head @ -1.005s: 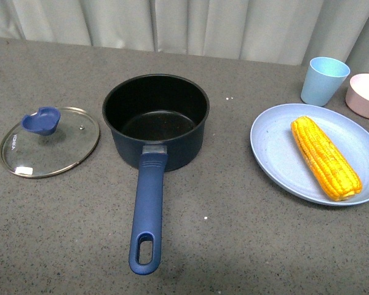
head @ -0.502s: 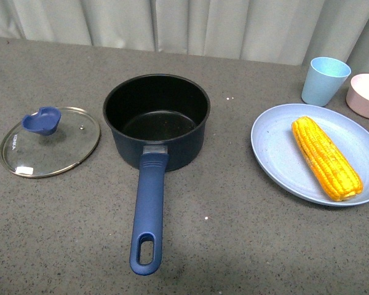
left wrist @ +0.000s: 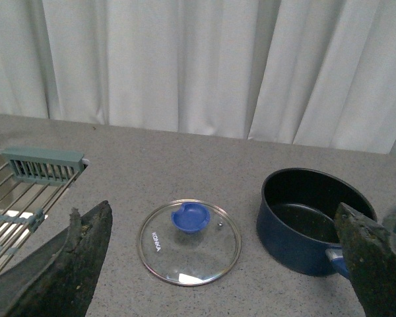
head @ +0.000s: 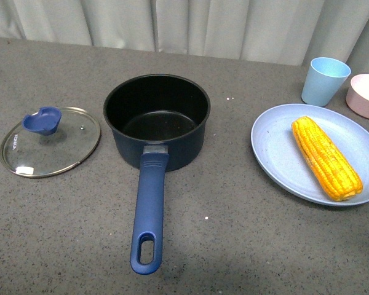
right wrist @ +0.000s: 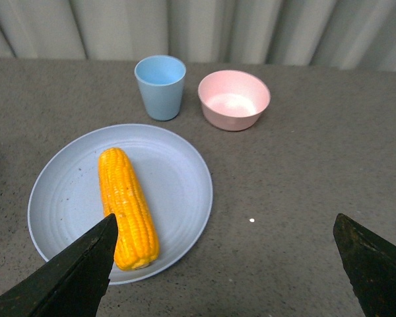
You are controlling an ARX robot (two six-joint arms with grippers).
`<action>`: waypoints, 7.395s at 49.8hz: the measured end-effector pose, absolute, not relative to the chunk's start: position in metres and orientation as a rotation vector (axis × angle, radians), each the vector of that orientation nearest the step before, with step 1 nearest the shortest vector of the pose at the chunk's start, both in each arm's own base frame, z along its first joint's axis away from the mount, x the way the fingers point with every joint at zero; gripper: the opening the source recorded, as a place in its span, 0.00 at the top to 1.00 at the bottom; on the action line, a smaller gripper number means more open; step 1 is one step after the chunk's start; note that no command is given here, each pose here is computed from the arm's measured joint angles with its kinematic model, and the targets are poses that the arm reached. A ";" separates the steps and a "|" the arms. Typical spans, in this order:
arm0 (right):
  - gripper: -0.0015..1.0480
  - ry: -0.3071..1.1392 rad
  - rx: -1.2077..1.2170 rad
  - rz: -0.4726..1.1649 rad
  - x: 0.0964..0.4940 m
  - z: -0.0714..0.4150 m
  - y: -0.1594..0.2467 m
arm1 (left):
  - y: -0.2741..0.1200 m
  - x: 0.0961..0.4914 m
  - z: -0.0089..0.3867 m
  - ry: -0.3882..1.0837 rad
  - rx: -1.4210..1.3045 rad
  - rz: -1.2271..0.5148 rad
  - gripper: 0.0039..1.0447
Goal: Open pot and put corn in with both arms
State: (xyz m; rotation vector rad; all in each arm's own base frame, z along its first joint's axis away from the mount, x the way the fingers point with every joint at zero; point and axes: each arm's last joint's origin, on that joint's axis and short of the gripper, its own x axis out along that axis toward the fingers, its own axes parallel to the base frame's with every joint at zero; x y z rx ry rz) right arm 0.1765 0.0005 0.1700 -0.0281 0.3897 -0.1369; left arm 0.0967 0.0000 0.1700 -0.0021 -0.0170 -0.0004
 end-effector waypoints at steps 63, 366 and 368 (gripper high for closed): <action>0.09 1.068 -0.010 0.084 0.343 0.070 0.039 | 0.000 0.097 0.170 -0.017 -0.003 0.000 0.06; 0.09 -0.003 0.001 0.003 0.098 0.165 0.000 | 0.000 0.097 0.170 -0.017 -0.003 0.000 0.06; 0.09 -0.003 0.001 0.003 0.098 0.165 0.000 | 0.000 0.097 0.170 -0.017 -0.003 0.000 0.06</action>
